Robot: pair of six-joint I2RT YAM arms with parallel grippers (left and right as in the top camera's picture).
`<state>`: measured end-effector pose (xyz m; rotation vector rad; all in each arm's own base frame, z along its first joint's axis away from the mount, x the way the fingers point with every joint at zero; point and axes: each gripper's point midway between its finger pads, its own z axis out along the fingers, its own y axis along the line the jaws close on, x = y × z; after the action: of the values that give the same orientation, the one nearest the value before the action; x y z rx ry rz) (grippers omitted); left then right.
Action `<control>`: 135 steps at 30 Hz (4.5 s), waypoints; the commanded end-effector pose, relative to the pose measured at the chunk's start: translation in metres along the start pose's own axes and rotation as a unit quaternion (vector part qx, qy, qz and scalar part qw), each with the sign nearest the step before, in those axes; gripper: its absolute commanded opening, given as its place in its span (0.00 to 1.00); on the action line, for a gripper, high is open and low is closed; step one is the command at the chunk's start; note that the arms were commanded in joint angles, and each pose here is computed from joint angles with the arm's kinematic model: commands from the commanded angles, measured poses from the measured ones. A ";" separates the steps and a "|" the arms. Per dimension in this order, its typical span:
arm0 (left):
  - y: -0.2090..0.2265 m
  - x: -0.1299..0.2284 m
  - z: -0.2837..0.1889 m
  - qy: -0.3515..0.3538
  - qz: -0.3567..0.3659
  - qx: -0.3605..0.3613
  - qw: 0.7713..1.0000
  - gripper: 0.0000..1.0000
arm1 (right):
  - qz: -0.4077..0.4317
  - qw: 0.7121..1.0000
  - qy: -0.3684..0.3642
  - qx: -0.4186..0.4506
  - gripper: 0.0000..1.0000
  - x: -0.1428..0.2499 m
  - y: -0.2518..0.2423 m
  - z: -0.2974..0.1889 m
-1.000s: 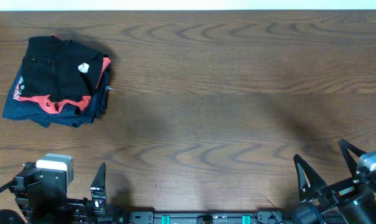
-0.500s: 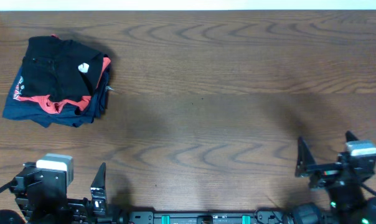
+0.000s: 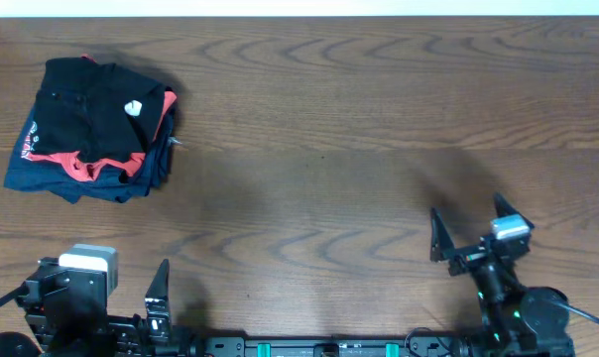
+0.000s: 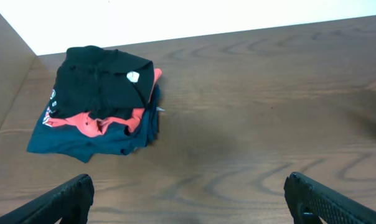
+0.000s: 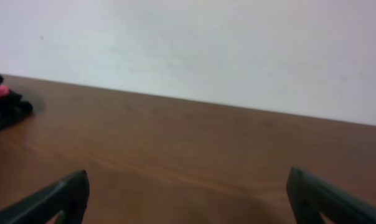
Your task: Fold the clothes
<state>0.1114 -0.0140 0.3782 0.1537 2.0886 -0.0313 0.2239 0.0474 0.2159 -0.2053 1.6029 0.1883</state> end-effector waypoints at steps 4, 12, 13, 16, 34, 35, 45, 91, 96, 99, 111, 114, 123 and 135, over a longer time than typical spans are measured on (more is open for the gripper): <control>0.002 0.001 0.002 0.005 -0.003 -0.004 1.000 0.98 | -0.005 1.000 0.000 -0.014 0.99 0.028 0.003 0.012; 0.002 0.001 0.002 0.005 -0.003 -0.004 1.000 0.98 | -0.005 1.000 0.004 -0.013 0.99 0.053 0.001 0.019; 0.002 0.001 0.002 0.005 -0.003 -0.004 1.000 0.98 | -0.004 1.000 0.006 -0.013 0.99 0.054 0.001 0.019; 0.002 0.001 0.002 0.005 -0.003 -0.004 1.000 0.98 | -0.004 1.000 0.006 -0.012 0.99 0.054 0.001 0.019; 0.002 0.001 0.002 0.005 -0.003 -0.004 1.000 0.98 | -0.004 1.000 0.007 -0.012 0.99 0.054 0.001 0.019; 0.002 0.001 0.002 0.005 -0.003 -0.004 1.000 0.98 | -0.004 1.000 0.007 -0.012 0.99 0.054 0.001 0.019; 0.003 -0.001 0.002 0.001 0.003 -0.008 1.000 0.98 | -0.004 1.000 0.007 -0.012 0.99 0.054 0.001 0.019; 0.006 0.090 0.171 -0.198 0.023 -0.026 0.980 0.98 | -0.004 1.000 0.007 -0.012 0.99 0.054 0.001 0.019; 0.007 0.111 0.204 -0.200 0.023 -0.025 0.979 0.98 | -0.004 1.000 0.007 -0.012 0.99 0.054 0.001 0.019; 0.007 0.123 0.218 -0.200 0.023 -0.025 0.979 0.98 | -0.004 1.000 0.007 -0.012 0.99 0.054 0.001 0.019; 0.007 0.141 0.233 -0.189 0.025 -0.027 0.981 0.98 | -0.004 1.000 0.007 -0.012 0.99 0.054 0.001 0.019; 0.007 0.141 0.233 -0.188 0.025 -0.027 0.981 0.98 | -0.004 1.000 0.007 -0.012 0.99 0.054 0.001 0.019; 0.007 0.141 0.233 -0.188 0.025 -0.027 0.982 0.98 | -0.004 1.000 0.007 -0.012 0.99 0.054 0.001 0.019; 0.007 0.141 0.233 -0.188 0.025 -0.027 0.982 0.98 | -0.004 1.000 0.007 -0.012 0.99 0.054 0.001 0.019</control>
<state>0.2434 -0.0153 0.1553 0.1548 1.6708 0.0170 0.2400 0.0533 0.1613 -0.2252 1.6180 0.2105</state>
